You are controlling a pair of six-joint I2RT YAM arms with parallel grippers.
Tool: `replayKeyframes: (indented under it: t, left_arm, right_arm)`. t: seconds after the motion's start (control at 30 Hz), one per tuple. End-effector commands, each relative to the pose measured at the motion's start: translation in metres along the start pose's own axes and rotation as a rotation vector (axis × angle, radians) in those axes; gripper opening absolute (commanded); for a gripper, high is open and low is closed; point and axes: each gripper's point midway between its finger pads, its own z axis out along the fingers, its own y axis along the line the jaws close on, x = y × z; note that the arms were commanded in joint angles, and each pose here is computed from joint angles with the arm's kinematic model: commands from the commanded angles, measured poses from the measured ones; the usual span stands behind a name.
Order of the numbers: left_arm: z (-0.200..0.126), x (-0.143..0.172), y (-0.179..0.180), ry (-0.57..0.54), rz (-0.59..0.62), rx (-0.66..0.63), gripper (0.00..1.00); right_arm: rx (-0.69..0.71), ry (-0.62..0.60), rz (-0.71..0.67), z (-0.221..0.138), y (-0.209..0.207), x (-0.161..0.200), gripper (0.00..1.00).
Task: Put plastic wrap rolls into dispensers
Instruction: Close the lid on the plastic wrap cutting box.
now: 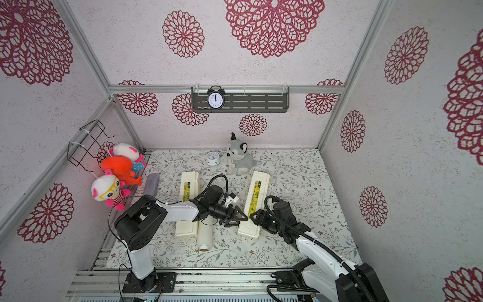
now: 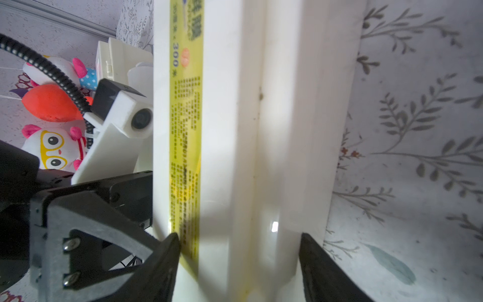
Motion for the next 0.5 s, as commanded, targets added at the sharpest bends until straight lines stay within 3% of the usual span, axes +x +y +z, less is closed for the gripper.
replayKeyframes:
  t: [0.0,0.07,0.2,0.33,0.47]
  left_arm:
    - [0.016,0.016,0.009,0.063,-0.050,0.020,0.65]
    - [0.019,0.016,0.000,0.063,-0.037,0.059,0.62]
    - [0.030,0.017,0.016,0.077,-0.070,0.035,0.57]
    - [0.027,0.017,0.033,0.072,-0.085,-0.041,0.52]
    - [0.015,0.004,0.033,0.034,-0.075,-0.080,0.54]
  right_arm:
    - [0.074,0.057,0.019,0.004,-0.019,0.014,0.72]
    - [0.068,0.063,0.020,0.005,-0.018,0.015,0.71]
    - [0.067,0.064,0.018,0.003,-0.018,0.016,0.71]
    - [0.077,0.064,0.017,0.002,-0.020,0.017,0.71]
    - [0.089,0.043,-0.016,-0.004,-0.017,0.008,0.74]
